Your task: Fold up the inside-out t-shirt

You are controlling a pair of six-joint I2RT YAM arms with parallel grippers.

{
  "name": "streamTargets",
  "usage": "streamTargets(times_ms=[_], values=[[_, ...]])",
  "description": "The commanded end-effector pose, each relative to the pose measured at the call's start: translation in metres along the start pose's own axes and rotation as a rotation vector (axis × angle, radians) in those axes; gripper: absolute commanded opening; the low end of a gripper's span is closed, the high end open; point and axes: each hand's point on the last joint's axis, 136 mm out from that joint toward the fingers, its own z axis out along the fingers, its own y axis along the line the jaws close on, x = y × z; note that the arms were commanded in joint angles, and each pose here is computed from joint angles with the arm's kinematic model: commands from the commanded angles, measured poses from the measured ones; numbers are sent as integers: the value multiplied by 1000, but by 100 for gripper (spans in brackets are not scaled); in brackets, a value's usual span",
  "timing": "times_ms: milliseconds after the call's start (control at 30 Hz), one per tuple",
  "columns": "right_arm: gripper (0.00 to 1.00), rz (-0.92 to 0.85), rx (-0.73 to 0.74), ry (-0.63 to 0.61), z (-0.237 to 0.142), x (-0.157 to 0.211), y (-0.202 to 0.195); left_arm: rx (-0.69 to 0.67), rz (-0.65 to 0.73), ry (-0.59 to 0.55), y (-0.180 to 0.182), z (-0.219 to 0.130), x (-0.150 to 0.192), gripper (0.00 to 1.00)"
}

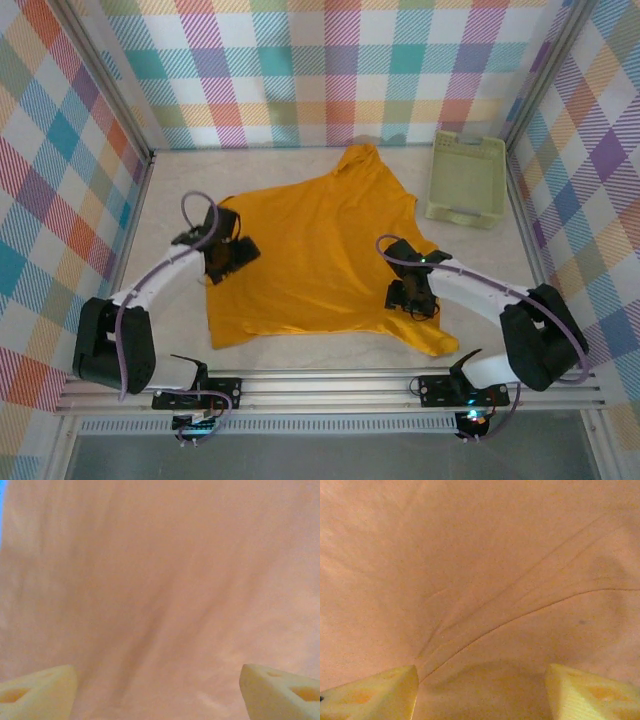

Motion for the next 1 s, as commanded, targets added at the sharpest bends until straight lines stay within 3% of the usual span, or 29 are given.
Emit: streamTargets(times_ms=[0,167,333,467,700,833,967], values=[[70,-38,-43,-156,-43,-49,25,-90,-8,-133,-5,-14,-72,84],[70,-85,-127,-239,-71,-111,71,-263,-21,-148,-4,22,-155,82],[71,-152,-156,-292,-74,-159,102,-236,-15,-101,-17,72,-190,82],[71,-156,-179,-298,-64,-199,115,-213,36,-56,-31,112,-200,79],[70,-197,-159,-292,-36,-237,134,-156,89,-5,-44,150,-198,74],[70,-170,-132,-240,-8,-251,137,-151,86,33,-44,163,-194,65],[70,-132,-78,-181,19,-256,130,-164,68,37,-40,165,-194,49]])
